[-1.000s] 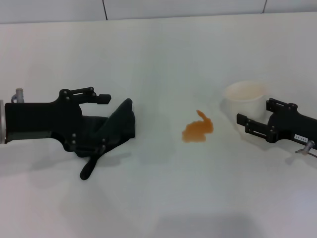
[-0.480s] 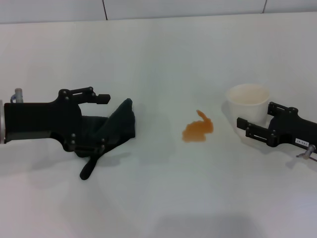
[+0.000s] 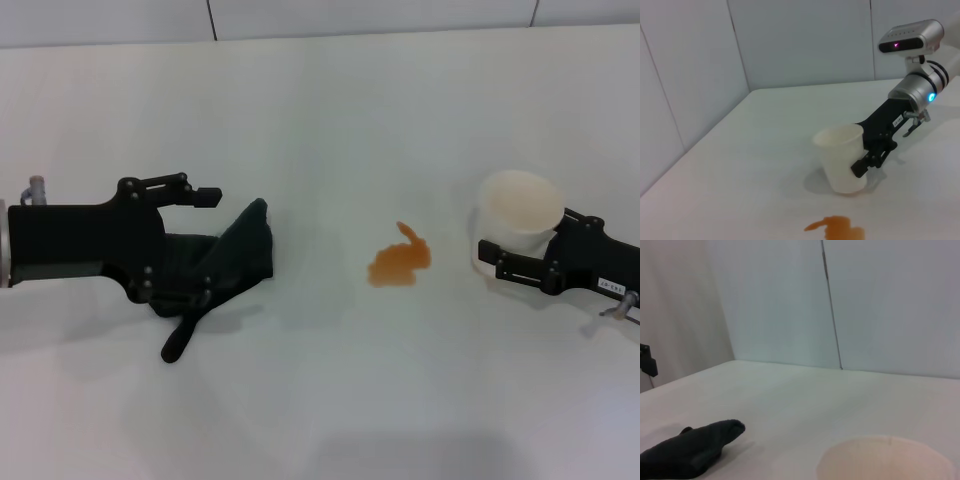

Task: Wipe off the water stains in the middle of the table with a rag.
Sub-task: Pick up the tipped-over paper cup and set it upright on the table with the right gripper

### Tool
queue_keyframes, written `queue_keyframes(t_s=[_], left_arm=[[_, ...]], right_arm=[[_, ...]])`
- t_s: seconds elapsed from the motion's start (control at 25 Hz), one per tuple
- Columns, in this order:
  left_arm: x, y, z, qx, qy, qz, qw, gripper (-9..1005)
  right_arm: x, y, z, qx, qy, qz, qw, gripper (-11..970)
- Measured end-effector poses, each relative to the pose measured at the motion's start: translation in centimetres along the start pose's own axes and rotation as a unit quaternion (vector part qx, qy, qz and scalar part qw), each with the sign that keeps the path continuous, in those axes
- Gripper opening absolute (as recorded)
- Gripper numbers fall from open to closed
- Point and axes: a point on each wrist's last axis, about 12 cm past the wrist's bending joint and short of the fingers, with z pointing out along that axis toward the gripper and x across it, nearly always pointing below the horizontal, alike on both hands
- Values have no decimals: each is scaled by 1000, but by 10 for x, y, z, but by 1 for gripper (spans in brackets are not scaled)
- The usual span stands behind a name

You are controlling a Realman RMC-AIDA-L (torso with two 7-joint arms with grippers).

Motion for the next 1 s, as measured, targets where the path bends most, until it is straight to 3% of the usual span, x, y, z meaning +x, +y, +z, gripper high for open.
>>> queue_keyframes(t_s=[1.0], left_arm=[[0, 0, -2, -4, 3, -2, 1000, 855]], right_arm=[[15, 0, -12, 19, 20, 15, 1000, 864]])
